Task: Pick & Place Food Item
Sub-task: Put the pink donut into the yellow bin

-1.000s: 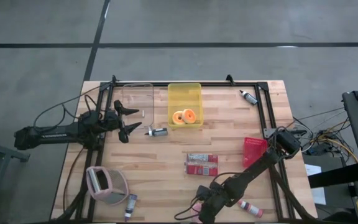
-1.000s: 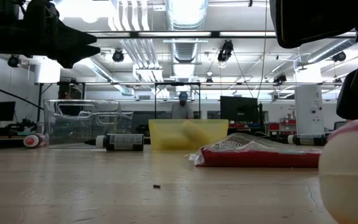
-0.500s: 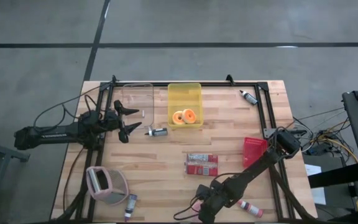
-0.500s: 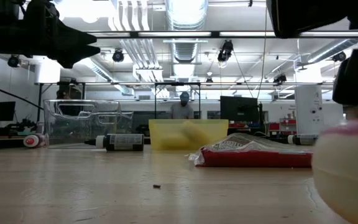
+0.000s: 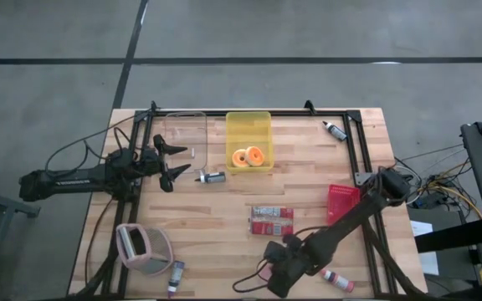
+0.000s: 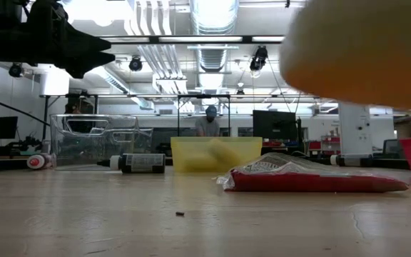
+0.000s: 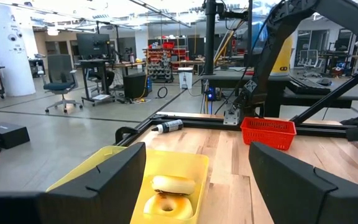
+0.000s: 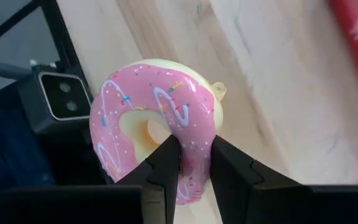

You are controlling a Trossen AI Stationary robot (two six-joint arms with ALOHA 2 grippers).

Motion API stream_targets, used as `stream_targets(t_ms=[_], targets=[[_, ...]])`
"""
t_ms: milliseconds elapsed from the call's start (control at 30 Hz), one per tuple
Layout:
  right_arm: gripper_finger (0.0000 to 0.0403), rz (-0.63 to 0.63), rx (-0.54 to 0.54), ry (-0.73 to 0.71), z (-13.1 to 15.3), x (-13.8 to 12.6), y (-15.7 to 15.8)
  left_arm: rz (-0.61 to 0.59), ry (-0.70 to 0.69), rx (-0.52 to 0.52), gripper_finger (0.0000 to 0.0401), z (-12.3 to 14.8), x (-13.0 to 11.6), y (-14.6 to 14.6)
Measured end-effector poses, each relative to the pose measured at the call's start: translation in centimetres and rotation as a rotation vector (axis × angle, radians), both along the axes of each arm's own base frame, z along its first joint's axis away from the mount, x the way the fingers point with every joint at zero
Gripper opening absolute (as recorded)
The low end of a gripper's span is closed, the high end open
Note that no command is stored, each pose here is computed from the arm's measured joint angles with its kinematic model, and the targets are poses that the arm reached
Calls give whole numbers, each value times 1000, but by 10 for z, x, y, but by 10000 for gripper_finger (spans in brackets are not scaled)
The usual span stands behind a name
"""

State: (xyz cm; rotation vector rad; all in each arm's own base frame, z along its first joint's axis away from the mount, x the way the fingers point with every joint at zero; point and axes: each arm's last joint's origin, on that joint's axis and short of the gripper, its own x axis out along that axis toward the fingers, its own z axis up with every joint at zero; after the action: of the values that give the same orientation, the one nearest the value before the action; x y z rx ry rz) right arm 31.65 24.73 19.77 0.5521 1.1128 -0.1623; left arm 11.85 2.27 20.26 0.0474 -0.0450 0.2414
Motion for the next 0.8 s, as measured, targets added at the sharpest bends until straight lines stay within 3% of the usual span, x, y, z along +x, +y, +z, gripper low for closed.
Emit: stream_targets(t_ms=[267, 533, 800], targets=[[89, 5, -231, -129, 22, -4, -16, 0, 0, 0, 290, 0, 0, 0], [85, -114, -451, -186, 32, 4, -47, 0, 0, 0, 290, 0, 0, 0], [68, -166, -571, -167, 42, 15, -86, 0, 0, 0, 289, 0, 0, 0]])
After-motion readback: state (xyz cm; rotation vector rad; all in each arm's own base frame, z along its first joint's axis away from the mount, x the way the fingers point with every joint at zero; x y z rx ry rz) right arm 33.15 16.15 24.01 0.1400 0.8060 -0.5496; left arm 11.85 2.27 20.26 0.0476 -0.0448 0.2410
